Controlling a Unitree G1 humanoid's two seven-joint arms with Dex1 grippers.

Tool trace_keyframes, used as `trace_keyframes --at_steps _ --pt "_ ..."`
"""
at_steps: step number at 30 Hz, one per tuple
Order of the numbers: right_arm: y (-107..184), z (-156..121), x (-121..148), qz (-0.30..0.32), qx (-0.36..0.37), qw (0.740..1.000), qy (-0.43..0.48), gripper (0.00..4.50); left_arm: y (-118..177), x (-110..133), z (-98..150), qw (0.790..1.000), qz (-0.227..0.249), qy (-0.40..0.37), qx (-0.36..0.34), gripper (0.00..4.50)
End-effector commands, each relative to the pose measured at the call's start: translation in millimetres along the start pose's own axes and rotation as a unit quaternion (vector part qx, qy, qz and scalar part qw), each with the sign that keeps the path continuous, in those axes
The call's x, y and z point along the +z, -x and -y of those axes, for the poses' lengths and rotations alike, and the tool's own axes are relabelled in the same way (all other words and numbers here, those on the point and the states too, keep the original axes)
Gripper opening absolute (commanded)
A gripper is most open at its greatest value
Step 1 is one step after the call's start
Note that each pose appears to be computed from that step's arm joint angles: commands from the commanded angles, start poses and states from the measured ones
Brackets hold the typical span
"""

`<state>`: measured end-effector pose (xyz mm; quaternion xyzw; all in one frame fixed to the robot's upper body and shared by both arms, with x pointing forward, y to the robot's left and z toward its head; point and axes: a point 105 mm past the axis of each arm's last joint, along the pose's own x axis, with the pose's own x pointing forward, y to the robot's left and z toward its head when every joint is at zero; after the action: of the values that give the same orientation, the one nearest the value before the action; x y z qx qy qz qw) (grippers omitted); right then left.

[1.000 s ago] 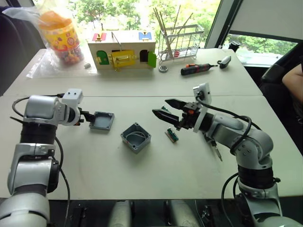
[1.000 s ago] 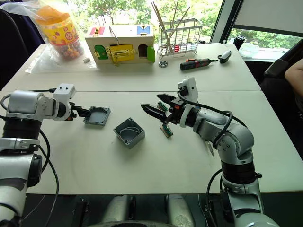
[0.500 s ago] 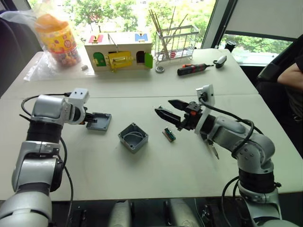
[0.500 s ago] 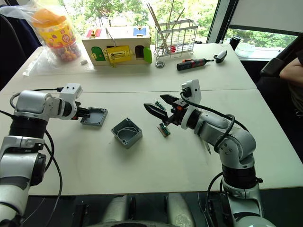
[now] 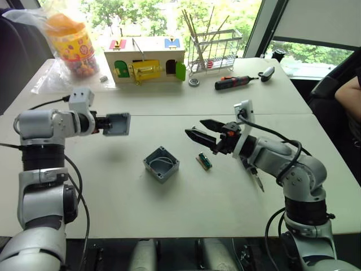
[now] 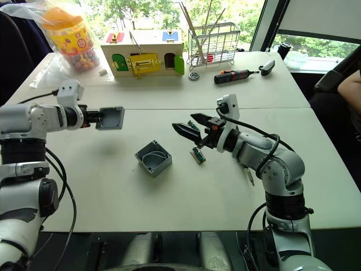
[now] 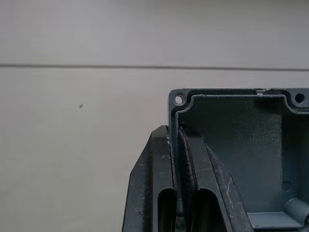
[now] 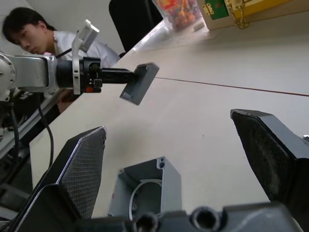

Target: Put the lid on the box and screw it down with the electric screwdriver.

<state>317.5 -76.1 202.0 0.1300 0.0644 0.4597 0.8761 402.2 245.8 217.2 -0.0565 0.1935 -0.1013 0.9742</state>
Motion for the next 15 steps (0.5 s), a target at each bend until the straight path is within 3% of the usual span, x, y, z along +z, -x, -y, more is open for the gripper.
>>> trace_keyframes --at_steps 1,5,9,15 --pt "-10.5 -7.6 28.0 0.036 0.035 0.998 -0.022 4.50 11.9 35.8 28.4 0.989 0.118 -0.057 -0.065 0.03" --pt "-31.8 -8.4 48.5 0.046 0.048 0.997 -0.050 4.50 6.4 39.3 67.1 0.972 0.173 -0.084 -0.131 0.03" --pt "-46.9 -3.5 50.2 0.038 0.038 0.996 -0.068 4.50 -0.4 43.5 99.2 0.960 0.204 -0.081 -0.174 0.03" --pt "-55.6 -0.4 46.4 0.031 0.019 0.998 -0.053 4.50 -4.0 37.3 129.7 0.948 0.207 -0.088 -0.226 0.03"
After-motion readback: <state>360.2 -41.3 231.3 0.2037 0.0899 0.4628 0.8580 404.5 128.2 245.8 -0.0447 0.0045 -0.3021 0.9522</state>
